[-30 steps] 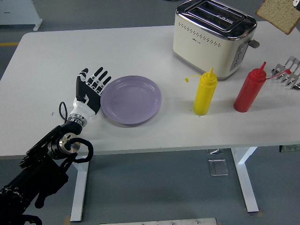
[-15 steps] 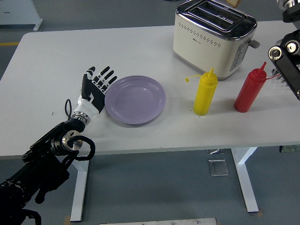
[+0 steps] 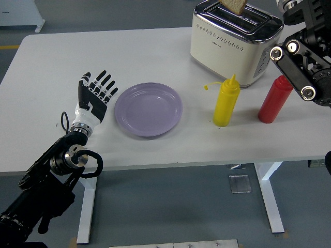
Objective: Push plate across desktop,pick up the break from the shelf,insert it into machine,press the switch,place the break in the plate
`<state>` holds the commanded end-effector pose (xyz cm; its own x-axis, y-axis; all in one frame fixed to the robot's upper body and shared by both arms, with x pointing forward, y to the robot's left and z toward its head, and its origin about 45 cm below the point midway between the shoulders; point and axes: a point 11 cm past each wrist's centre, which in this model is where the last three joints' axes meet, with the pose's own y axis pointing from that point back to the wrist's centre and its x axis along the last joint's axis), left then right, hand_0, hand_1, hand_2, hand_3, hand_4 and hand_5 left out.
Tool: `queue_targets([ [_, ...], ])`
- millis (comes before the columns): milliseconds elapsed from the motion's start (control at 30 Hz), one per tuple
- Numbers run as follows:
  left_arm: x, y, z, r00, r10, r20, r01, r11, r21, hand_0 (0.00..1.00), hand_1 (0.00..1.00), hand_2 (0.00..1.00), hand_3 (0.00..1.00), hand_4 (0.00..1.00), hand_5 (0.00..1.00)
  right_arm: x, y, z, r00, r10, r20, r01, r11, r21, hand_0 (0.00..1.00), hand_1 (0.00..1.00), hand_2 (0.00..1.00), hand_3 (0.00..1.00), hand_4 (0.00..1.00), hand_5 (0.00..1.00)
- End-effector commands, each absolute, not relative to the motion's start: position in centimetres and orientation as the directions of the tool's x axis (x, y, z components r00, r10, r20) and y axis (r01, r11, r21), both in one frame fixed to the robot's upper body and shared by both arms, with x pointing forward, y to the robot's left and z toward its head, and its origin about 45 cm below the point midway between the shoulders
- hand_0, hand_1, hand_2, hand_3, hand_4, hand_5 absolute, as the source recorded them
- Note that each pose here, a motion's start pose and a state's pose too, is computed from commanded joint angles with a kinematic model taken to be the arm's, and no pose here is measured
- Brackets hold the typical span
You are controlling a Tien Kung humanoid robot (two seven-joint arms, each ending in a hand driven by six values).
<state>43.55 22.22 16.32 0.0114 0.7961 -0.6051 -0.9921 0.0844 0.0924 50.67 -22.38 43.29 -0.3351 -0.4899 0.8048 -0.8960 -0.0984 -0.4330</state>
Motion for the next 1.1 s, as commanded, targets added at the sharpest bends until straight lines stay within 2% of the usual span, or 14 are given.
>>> queue_targets([
  [333, 42.5, 25.7, 21.5, 0.006, 0.667, -0.745, -0.997, -0.049, -0.051, 0.858, 0.858, 0.849, 0.784, 0.557, 0.998, 52.4, -23.5, 41.4, -0.315, -0.476, 0.821, -0.923, -0.048, -0.382, 0.276, 0.354, 0.420, 0.464, 0.282, 0.002],
  [733, 39.7, 29.9, 27.6, 0.084, 0.573, -0.815, -0.961, -0.169, -0.218, 0.853, 0.854, 0.844, 0.782, 0.561, 0.998, 53.3, -26.8, 38.6, -0.300, -0.422, 0.856, -0.948, 0.029, -0.318, 0.279, 0.355, 0.420, 0.463, 0.292, 0.002],
  [867, 38.5, 30.1, 28.7, 0.118, 0.567, -0.815, -0.952, -0.169, -0.256, 0.850, 0.852, 0.844, 0.781, 0.562, 0.998, 53.4, -26.9, 37.8, -0.278, -0.406, 0.871, -0.956, 0.032, -0.290, 0.290, 0.371, 0.435, 0.480, 0.300, 0.002],
  [1033, 37.4, 31.6, 27.5, 0.080, 0.562, -0.823, -0.951, -0.205, -0.232, 0.850, 0.852, 0.844, 0.781, 0.562, 0.998, 53.7, -26.6, 36.5, -0.220, -0.397, 0.891, -0.973, 0.021, -0.230, 0.290, 0.371, 0.435, 0.480, 0.300, 0.002],
  [1067, 37.2, 32.0, 27.1, 0.067, 0.560, -0.826, -0.951, -0.214, -0.223, 0.850, 0.852, 0.844, 0.781, 0.564, 0.998, 53.8, -26.5, 36.3, -0.206, -0.399, 0.893, -0.976, 0.017, -0.218, 0.381, 0.487, 0.541, 0.599, 0.558, 0.107],
  [1100, 37.1, 32.4, 26.6, 0.049, 0.559, -0.827, -0.951, -0.226, -0.209, 0.850, 0.852, 0.844, 0.781, 0.564, 0.998, 53.8, -26.4, 36.0, -0.190, -0.403, 0.895, -0.979, 0.011, -0.202, 0.381, 0.487, 0.541, 0.599, 0.558, 0.107],
])
